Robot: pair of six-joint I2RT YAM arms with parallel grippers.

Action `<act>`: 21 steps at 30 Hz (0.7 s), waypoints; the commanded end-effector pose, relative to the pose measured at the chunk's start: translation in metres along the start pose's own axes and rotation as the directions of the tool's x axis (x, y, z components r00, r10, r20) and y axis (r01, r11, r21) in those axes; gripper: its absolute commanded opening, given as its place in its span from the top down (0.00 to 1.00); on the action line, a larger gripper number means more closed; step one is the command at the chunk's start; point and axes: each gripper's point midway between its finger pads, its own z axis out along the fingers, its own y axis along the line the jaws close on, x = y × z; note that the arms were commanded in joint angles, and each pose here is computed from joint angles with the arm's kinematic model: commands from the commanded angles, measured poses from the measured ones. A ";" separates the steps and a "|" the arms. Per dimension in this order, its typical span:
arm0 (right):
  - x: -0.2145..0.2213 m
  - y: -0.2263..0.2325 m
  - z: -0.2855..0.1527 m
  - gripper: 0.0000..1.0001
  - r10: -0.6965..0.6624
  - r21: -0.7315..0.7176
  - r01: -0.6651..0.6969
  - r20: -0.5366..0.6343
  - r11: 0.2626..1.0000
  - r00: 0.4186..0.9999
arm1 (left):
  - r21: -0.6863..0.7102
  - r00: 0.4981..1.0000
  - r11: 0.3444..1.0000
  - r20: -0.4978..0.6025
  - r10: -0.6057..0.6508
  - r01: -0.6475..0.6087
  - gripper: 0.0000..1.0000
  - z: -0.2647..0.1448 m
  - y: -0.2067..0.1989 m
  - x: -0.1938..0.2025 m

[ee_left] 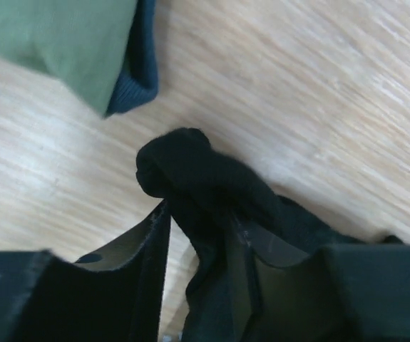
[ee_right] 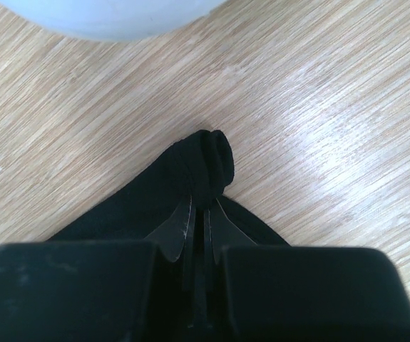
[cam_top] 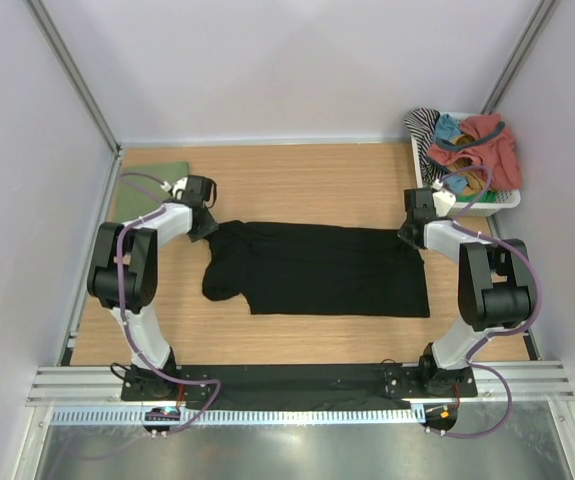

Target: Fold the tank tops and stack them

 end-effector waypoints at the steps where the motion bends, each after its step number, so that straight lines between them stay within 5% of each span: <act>1: -0.021 0.005 -0.010 0.99 0.047 -0.027 -0.046 0.073 0.999 0.996 | 0.004 1.000 1.000 0.028 -0.005 0.005 0.64 0.009 -0.007 -0.013; 5: -0.021 0.002 -0.010 0.99 0.049 -0.020 -0.048 0.075 0.999 0.996 | -0.012 1.000 1.000 0.016 0.009 -0.009 0.98 0.014 -0.005 -0.013; 15: -0.021 -0.001 -0.009 0.99 0.057 -0.013 -0.056 0.073 0.998 0.996 | -0.319 0.974 0.947 0.205 0.093 -0.023 1.00 -0.053 0.070 -0.063; 18: -0.022 -0.001 -0.010 0.99 0.055 -0.015 -0.054 0.074 0.998 0.996 | -0.381 0.966 0.924 0.232 0.112 -0.016 0.87 -0.069 0.079 -0.080; 21: -0.021 -0.001 -0.010 0.99 0.056 -0.016 -0.055 0.072 0.998 0.996 | -0.358 0.967 0.933 0.231 0.107 -0.018 0.30 -0.075 0.069 -0.086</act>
